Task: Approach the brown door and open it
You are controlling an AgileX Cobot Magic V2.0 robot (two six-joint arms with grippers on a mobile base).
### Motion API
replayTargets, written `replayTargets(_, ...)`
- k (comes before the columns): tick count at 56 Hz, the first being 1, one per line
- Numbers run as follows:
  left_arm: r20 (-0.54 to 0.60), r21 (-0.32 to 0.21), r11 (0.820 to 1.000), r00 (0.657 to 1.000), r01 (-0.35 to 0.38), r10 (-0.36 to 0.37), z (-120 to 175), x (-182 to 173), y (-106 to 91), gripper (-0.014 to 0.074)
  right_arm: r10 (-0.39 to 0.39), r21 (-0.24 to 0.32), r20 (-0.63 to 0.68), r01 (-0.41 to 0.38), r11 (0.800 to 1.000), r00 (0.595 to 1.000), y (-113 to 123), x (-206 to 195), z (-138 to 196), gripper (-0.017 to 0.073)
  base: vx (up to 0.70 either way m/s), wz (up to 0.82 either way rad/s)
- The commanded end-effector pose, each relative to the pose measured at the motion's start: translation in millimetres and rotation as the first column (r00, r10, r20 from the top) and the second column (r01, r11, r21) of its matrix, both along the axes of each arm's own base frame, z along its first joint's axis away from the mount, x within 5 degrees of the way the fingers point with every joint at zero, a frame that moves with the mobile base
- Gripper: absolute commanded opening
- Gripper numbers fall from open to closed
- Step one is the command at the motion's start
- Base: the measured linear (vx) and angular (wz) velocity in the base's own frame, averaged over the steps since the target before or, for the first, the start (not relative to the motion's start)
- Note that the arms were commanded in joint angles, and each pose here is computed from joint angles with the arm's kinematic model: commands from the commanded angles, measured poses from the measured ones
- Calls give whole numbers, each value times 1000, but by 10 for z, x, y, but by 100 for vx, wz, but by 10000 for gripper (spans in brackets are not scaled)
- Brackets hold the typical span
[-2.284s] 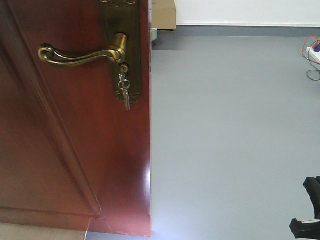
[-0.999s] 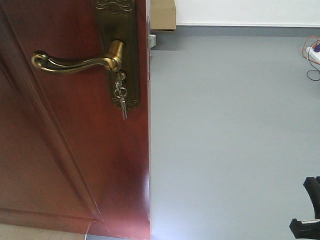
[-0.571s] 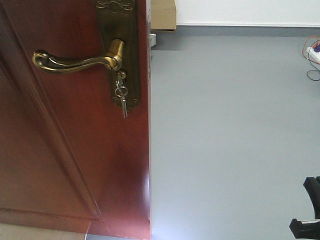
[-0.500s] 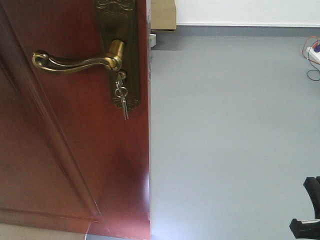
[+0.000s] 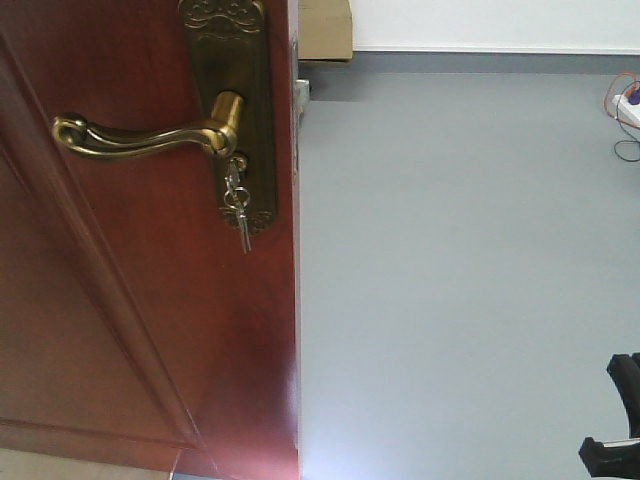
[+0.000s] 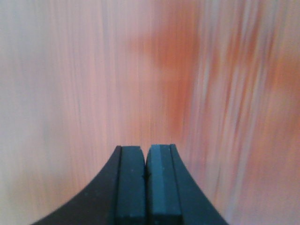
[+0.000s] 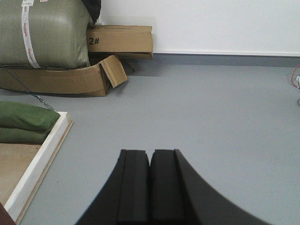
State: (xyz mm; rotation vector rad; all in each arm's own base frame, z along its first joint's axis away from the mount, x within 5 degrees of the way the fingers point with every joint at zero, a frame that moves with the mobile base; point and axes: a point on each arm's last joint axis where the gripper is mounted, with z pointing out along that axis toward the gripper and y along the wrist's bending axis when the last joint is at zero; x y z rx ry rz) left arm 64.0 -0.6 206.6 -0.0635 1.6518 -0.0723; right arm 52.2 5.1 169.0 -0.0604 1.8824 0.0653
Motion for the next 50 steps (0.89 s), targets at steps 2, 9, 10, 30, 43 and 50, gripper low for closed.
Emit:
replayTargets(2,97,-10,1000,995,-1,2,-22,-53,2,-6,-2,-6,79,2,1000,997,-4,17,58,0,0,0)
replayTargets(9,95,-4,1000,995,-1,1,-20,-96,1,-6,-2,-6,79,2,1000,997,-4,17,58,0,0,0)
replayTargets(10,94,-4,1000,996,-1,1,-20,-94,1,-6,-2,-6,79,2,1000,997,-4,17,58,0,0,0)
replayTargets(30,75,-9,1000,997,0,1,-38,-94,1,-6,-2,-6,79,2,1000,997,-4,17,58,0,0,0)
replayTargets(43,75,-9,1000,997,0,1,-38,-94,1,-6,-2,-6,79,2,1000,997,-4,17,58,0,0,0)
replayTargets(50,74,-9,1000,997,0,1,-39,-94,1,-6,-2,-6,79,2,1000,997,-4,17,58,0,0,0)
